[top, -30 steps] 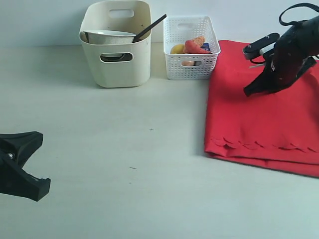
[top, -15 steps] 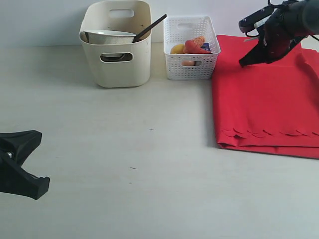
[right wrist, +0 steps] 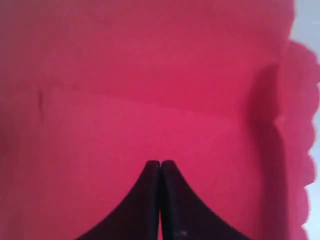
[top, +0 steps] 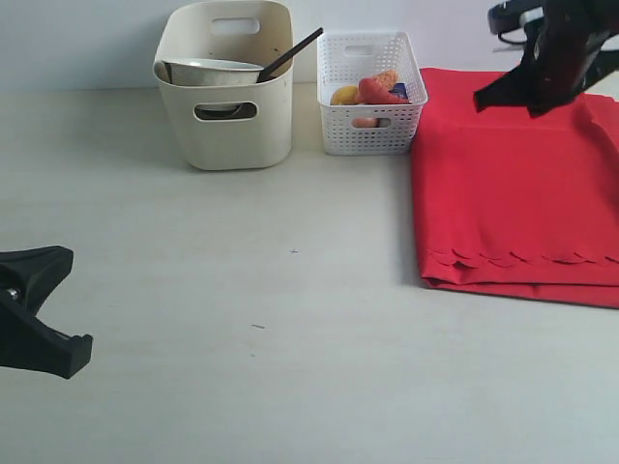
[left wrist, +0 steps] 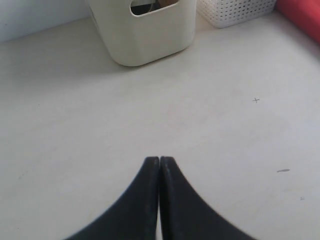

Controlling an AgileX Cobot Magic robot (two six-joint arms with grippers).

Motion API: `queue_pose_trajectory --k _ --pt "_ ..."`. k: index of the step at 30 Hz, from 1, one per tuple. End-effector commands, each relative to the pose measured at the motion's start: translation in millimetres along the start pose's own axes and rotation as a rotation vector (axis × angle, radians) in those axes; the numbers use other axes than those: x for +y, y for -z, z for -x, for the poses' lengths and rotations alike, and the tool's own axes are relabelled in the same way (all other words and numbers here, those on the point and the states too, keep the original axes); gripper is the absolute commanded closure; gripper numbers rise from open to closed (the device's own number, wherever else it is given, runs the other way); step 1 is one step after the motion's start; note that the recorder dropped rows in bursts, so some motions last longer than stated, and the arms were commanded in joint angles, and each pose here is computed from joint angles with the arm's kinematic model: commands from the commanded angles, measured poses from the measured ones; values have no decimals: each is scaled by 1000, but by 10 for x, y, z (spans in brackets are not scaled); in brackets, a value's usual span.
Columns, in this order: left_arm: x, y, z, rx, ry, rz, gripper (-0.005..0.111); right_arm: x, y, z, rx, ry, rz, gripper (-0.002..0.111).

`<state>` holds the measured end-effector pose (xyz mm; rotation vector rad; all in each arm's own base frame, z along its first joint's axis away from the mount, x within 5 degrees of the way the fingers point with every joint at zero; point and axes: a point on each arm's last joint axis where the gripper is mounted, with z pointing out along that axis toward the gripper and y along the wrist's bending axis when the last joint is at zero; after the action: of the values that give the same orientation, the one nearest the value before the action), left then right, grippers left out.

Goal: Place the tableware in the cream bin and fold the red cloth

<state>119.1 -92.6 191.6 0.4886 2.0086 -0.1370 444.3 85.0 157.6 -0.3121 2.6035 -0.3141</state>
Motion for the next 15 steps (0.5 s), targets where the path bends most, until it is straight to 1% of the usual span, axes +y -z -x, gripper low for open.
queue_pose_trajectory --k 1,5,9,15 --pt "20 4 2 -9 -7 14 104 140 -188 -309 -4 27 76 108" --pt "20 4 2 -9 -7 14 104 230 -371 -454 -35 73 111 108" --pt "20 4 2 -9 -7 14 104 262 -638 -495 -26 97 101 108" --pt "20 4 2 -9 -7 14 104 296 -889 -342 -58 130 78 108"
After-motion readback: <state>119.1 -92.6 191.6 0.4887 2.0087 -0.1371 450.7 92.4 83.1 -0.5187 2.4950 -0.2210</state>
